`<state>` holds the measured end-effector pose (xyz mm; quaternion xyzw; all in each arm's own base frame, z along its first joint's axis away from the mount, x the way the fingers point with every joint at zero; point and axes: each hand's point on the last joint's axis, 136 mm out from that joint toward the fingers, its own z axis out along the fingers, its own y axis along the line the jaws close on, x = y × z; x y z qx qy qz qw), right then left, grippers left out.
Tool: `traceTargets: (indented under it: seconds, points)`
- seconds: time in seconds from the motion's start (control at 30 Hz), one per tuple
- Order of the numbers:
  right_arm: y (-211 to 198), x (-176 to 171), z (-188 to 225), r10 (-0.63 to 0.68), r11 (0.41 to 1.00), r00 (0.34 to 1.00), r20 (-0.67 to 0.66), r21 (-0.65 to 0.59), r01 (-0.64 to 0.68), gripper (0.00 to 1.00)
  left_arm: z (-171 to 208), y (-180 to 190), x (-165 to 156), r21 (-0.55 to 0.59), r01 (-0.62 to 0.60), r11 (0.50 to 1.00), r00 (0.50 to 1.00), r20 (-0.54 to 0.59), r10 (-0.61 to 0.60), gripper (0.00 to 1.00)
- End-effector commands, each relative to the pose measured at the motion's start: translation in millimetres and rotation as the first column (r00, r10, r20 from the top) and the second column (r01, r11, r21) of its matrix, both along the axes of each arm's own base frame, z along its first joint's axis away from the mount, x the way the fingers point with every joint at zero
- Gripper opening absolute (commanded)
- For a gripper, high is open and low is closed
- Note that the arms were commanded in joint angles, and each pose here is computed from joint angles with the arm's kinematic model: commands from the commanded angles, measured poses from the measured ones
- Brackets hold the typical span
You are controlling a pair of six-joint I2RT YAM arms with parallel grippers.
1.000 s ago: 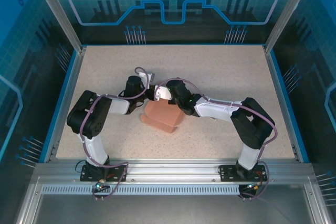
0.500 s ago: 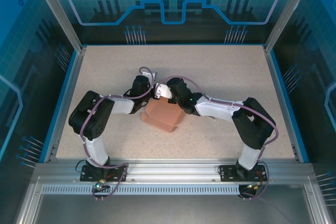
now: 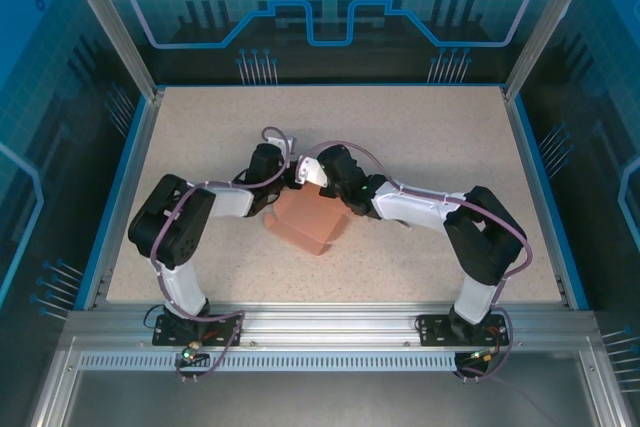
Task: Fold the paper box
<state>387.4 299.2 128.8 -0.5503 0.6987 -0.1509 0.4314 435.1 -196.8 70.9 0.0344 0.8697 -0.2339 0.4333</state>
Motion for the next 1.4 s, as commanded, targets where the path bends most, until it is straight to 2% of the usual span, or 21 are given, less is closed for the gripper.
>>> traceTargets:
  seconds: [0.0,0.23,0.43,0.67,0.87,1.17,1.37]
  points:
    - [-1,0,16,-0.009,0.999,1.0,-0.014,0.042,0.009,0.0,13,8,-1,-0.013,-0.004,1.0,0.999,0.037,0.004,0.43]
    - [-4,3,20,-0.026,0.998,1.0,-0.016,0.054,0.027,0.0,19,-1,-16,-0.046,0.072,0.996,0.996,0.053,-0.07,0.57]
    - [-4,5,20,-0.031,0.998,0.999,-0.017,0.056,0.032,0.0,23,-6,-23,-0.059,0.112,0.992,0.992,0.057,-0.109,0.64]
    - [-6,6,20,-0.035,0.998,0.999,-0.02,0.051,0.036,0.0,14,-7,-29,-0.025,0.152,0.988,0.988,0.03,-0.151,0.59]
    - [-8,7,22,-0.035,0.998,0.999,-0.021,0.055,0.036,0.0,-11,-8,-39,0.014,0.201,0.979,0.979,-0.026,-0.201,0.59]
    - [-6,7,20,-0.025,0.998,0.999,-0.035,0.049,0.027,0.0,-28,-15,-31,0.054,0.251,0.966,0.968,-0.032,-0.25,0.58]
    - [-7,7,19,-0.017,0.999,0.999,-0.047,0.048,0.02,0.0,-33,-17,-27,0.067,0.266,0.962,0.964,-0.021,-0.265,0.47]
